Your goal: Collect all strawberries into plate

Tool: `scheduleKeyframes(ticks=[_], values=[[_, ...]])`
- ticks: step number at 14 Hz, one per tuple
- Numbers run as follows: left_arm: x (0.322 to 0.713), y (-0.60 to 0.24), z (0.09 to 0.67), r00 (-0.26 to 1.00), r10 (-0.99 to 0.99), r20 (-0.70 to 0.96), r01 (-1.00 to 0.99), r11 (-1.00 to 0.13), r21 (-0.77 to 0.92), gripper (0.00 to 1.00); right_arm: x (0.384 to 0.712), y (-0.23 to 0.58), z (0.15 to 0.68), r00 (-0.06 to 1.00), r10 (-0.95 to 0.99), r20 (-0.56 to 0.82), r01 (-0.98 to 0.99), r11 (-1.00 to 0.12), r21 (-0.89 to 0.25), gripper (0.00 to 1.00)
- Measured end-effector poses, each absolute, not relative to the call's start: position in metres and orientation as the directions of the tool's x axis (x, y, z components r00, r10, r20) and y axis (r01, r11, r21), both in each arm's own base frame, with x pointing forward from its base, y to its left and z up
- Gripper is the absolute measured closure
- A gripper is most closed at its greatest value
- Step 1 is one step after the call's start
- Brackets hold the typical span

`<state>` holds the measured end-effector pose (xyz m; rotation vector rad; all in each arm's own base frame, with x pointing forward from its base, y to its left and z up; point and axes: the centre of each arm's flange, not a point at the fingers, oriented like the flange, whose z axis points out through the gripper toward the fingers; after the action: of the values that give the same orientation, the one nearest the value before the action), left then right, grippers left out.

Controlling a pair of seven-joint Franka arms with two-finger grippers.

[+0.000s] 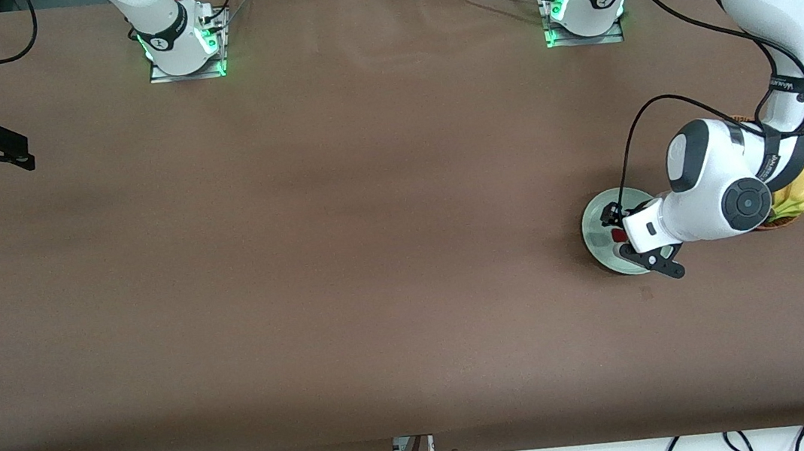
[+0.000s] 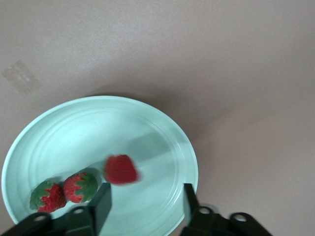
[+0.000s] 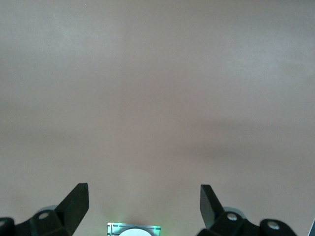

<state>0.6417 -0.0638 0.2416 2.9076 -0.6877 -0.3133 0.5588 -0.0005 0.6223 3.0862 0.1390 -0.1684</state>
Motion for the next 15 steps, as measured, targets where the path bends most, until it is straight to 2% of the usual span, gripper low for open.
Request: scheduleKeyframes(ticks=[3, 5, 9, 15], values=[[0.643, -0.069, 0.244, 0.872, -0.462, -0.164, -0.434, -0.883, 0.181, 0.0, 0.56, 0.0, 0.62, 0.99, 0.088, -0.112, 0.093, -0.995, 0.043, 0.0], [0.649, -0.072, 0.257, 0.874, -0.465, -0.142, -0.441, -0.881, 0.174, 0.0, 0.561, 0.001, 0.619, 0.99, 0.089, -0.113, 0.094, -0.995, 0.043, 0.0], [0.653, -0.071, 0.325, 0.885, -0.446, -0.131, -0.43, -0.893, 0.132, 0.0, 0.562, 0.001, 0.619, 0.99, 0.09, -0.112, 0.095, -0.995, 0.043, 0.0], [0.625, -0.07, 0.447, 0.885, -0.41, -0.221, -0.405, -0.912, 0.072, 0.0, 0.562, 0.001, 0.619, 0.99, 0.09, -0.11, 0.095, -0.995, 0.043, 0.0]])
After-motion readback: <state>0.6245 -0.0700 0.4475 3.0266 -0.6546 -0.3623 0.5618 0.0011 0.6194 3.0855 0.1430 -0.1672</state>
